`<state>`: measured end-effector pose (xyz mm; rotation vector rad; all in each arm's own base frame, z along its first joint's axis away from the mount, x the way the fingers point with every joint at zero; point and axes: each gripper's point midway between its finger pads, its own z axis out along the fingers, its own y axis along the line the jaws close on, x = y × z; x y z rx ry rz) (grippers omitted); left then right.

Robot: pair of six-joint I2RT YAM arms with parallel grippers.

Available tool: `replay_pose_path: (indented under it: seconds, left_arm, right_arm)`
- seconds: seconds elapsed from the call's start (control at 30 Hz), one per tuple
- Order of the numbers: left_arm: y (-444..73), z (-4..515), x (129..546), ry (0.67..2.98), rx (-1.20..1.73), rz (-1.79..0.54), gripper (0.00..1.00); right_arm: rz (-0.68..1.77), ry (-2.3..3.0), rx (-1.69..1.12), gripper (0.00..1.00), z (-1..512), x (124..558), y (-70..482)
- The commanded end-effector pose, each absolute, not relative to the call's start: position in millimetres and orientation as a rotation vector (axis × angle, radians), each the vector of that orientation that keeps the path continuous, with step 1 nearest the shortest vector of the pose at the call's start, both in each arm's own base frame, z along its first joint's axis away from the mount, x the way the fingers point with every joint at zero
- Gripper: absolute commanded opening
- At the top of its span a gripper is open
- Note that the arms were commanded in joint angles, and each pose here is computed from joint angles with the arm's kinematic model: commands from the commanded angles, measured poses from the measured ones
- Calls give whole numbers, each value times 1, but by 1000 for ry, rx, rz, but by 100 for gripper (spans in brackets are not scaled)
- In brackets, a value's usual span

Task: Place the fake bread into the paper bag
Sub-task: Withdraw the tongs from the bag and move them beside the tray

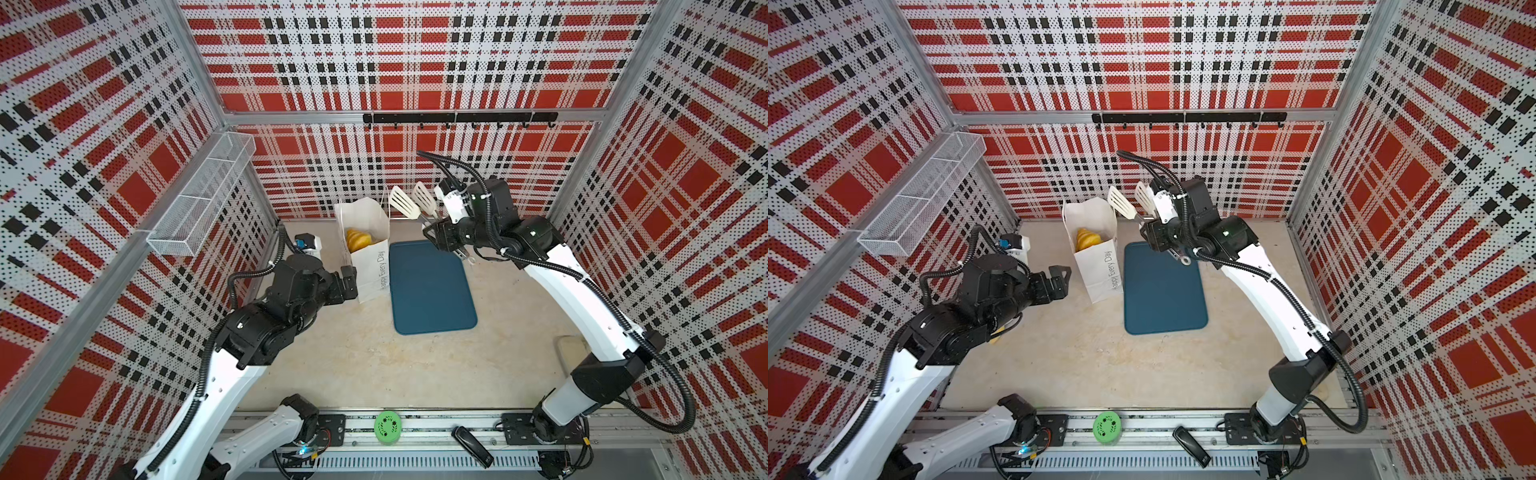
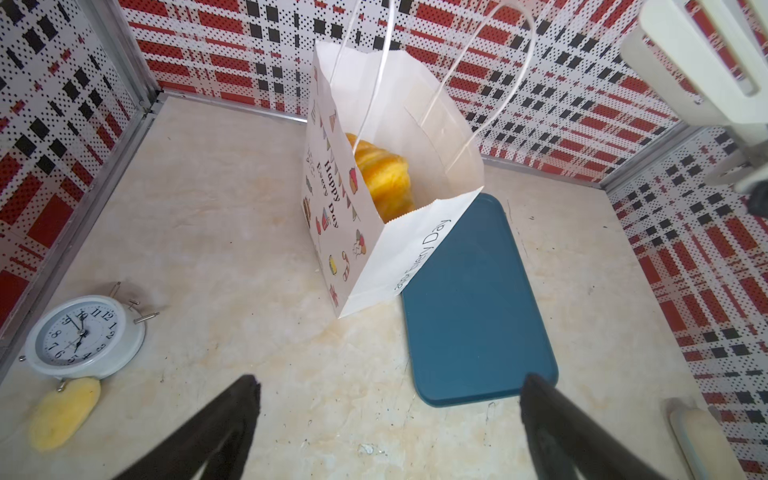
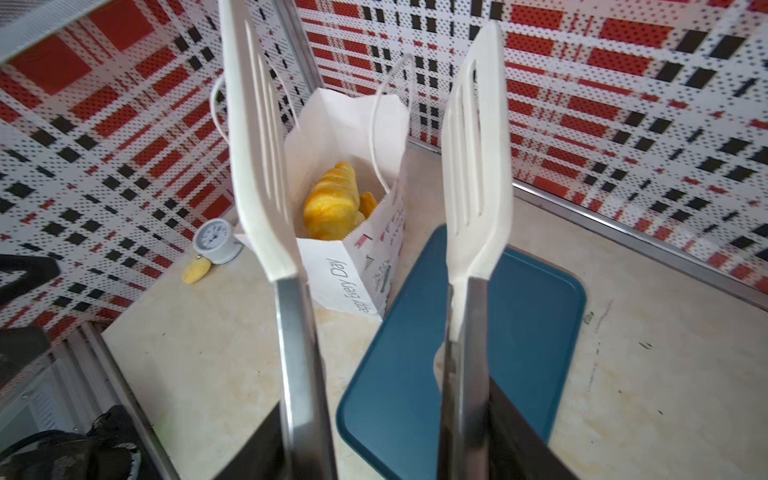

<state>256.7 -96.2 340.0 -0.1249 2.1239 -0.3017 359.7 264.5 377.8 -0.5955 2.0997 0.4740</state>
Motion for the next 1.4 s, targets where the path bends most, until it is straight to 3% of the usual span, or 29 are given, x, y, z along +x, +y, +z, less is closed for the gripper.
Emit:
replay_pose_path:
  seconds: [0.0, 0.4, 0.63, 0.87, 1.37]
  left_arm:
    - [-85, 336, 254, 2119, -157, -256, 100]
    - [-71, 306, 253, 2145, -209, -158, 99]
    - [-56, 284, 250, 2153, -269, -88, 99]
    - [-55, 260, 247, 2197, -296, -81, 99]
    - [-50, 219, 244, 2274, -356, -67, 99]
  right_arm:
    - [376, 2079, -549, 60, 382, 363, 233]
    - [141, 2243, -289, 58, 311, 370, 129]
    - [75, 2400, -142, 56, 228, 371, 89]
    - [46, 2508, -72, 56, 163, 364, 73]
    - [-21, 2608, 46, 55, 103, 371, 55]
